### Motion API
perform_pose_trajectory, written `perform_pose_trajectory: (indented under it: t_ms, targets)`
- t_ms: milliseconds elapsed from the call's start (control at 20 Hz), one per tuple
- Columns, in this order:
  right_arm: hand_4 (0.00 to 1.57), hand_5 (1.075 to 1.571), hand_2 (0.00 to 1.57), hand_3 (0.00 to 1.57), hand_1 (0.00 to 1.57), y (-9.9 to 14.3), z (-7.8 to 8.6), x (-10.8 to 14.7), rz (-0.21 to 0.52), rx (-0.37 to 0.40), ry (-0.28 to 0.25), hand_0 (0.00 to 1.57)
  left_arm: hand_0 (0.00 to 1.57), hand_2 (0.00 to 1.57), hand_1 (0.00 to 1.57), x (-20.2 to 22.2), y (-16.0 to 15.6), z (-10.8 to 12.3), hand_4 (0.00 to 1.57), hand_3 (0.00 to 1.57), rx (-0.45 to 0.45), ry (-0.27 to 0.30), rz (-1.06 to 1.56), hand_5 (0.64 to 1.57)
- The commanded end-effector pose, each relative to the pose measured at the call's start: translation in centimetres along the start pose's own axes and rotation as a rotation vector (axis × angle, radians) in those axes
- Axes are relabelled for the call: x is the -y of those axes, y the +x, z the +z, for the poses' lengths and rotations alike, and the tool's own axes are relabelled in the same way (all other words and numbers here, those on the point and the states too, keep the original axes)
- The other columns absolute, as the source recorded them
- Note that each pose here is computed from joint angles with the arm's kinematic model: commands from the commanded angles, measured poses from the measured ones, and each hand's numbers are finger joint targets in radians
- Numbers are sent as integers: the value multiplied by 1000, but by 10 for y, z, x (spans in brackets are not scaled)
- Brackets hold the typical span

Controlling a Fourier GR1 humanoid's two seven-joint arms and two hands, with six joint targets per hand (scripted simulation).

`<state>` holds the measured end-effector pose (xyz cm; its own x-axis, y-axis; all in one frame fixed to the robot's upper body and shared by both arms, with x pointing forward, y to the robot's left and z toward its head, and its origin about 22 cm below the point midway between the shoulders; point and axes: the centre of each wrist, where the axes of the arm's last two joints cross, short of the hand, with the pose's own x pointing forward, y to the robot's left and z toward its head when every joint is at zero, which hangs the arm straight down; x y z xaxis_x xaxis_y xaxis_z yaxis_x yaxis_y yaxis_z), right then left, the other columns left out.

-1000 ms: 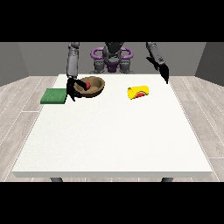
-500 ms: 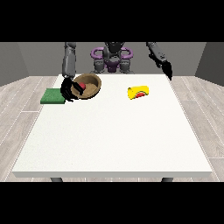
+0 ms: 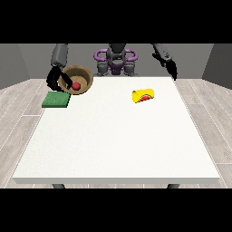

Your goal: Pick the cup and pour the ball into the bowl, then pick the bowl and place it on the pad

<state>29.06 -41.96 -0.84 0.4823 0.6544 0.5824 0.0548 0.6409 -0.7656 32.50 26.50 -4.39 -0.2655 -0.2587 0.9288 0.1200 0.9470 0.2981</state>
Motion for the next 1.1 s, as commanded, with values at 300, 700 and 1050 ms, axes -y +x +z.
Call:
perform_pose_trajectory:
  t_ms: [300, 700, 1050]
  targets:
    - [1571, 1523, 1571, 1565, 1571, 20, 1, 91, 323, 67, 91, 1571, 0, 0, 0, -40, -30, 52, 0, 0, -113, 154, -12, 721]
    - [1571, 1558, 1571, 1412, 1571, 74, -16, 137, 182, 131, -167, 1571, 0, 0, 0, -88, -22, 42, 0, 0, 139, 252, -59, 701]
    - [1400, 1562, 1571, 1571, 1571, 15, -21, 120, 92, 128, -284, 1571, 0, 0, 0, -156, 5, 48, 877, 0, 289, 293, -10, 1175]
